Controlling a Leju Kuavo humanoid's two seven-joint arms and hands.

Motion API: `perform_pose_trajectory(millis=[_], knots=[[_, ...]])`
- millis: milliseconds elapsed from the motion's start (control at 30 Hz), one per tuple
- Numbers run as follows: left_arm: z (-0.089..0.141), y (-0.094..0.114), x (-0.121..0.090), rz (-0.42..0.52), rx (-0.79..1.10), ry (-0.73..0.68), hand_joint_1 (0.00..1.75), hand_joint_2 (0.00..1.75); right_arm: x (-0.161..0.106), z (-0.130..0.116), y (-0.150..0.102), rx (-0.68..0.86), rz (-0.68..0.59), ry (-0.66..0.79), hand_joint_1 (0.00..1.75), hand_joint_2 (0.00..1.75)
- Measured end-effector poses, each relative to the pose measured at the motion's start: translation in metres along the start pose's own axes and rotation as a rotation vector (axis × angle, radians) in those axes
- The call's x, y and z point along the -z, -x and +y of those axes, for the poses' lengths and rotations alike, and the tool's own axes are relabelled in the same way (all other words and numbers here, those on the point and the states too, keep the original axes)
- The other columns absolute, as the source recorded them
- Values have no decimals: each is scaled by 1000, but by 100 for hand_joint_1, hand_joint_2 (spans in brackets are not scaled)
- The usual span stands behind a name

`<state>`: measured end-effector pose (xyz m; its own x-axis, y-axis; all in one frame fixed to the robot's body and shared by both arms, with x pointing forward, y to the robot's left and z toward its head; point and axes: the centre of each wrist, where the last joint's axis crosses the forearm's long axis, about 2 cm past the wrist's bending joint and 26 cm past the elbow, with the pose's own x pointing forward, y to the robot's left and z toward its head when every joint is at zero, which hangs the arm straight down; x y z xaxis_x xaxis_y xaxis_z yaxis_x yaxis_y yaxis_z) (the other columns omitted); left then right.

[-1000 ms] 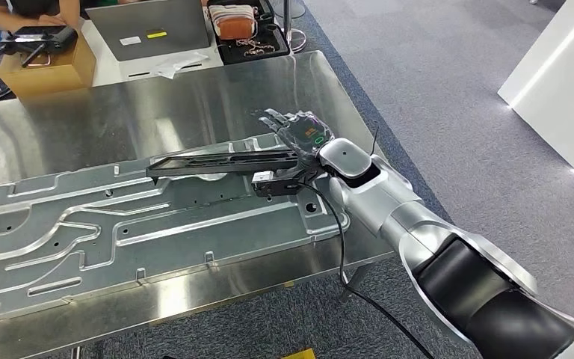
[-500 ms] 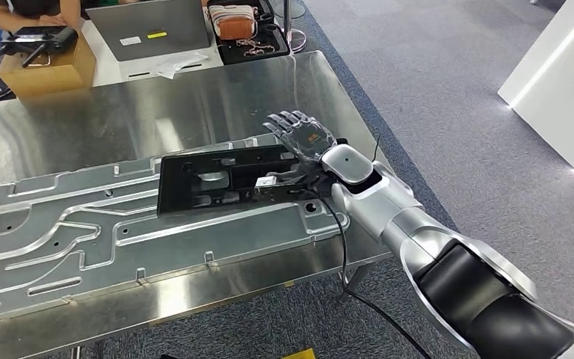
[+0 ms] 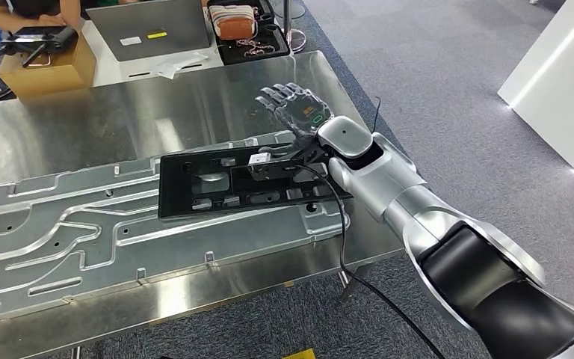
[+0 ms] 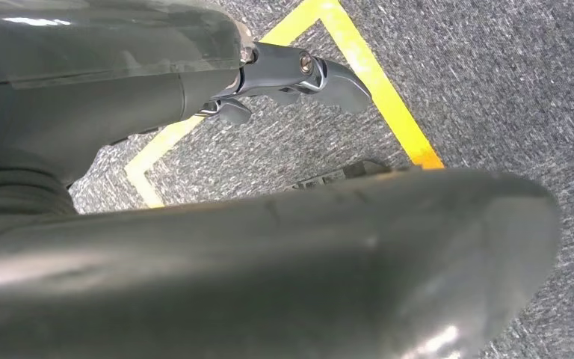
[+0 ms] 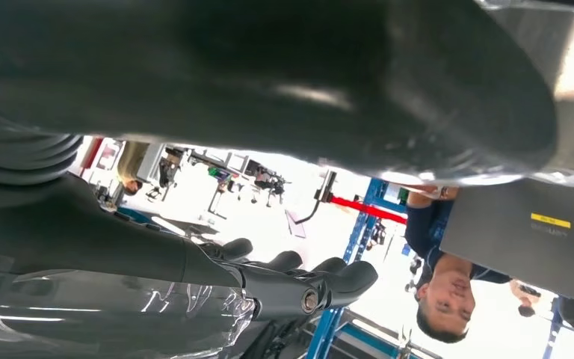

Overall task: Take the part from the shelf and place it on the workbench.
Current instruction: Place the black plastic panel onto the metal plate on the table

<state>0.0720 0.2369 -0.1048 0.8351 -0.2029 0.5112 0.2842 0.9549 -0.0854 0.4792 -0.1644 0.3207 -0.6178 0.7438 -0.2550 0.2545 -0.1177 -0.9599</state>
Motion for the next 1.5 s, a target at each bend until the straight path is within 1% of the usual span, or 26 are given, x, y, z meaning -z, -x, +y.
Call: perform_pose_trajectory(millis=[167, 267, 767, 967, 1300, 1500], knots=[[0, 1, 0, -5, -1, 5, 0, 0, 6, -23, 3, -22, -6, 17, 0, 0], [0, 1, 0, -12, 3, 11, 0, 0, 7, -30, 5, -27, -9, 27, 0, 0], [-1, -2, 1, 2, -24, 34, 0, 0, 4, -25, 8, -39, -19, 22, 0, 0], [-1, -3, 1, 14, -28, 40, 0, 0, -1, -15, 8, -40, -26, -3, 0, 0], [-1, -5, 2, 15, -30, 45, 0, 0, 1, -18, 8, -47, -35, -4, 0, 0], [-1, -6, 2, 15, -30, 45, 0, 0, 0, -15, 7, -47, -42, -11, 0, 0]])
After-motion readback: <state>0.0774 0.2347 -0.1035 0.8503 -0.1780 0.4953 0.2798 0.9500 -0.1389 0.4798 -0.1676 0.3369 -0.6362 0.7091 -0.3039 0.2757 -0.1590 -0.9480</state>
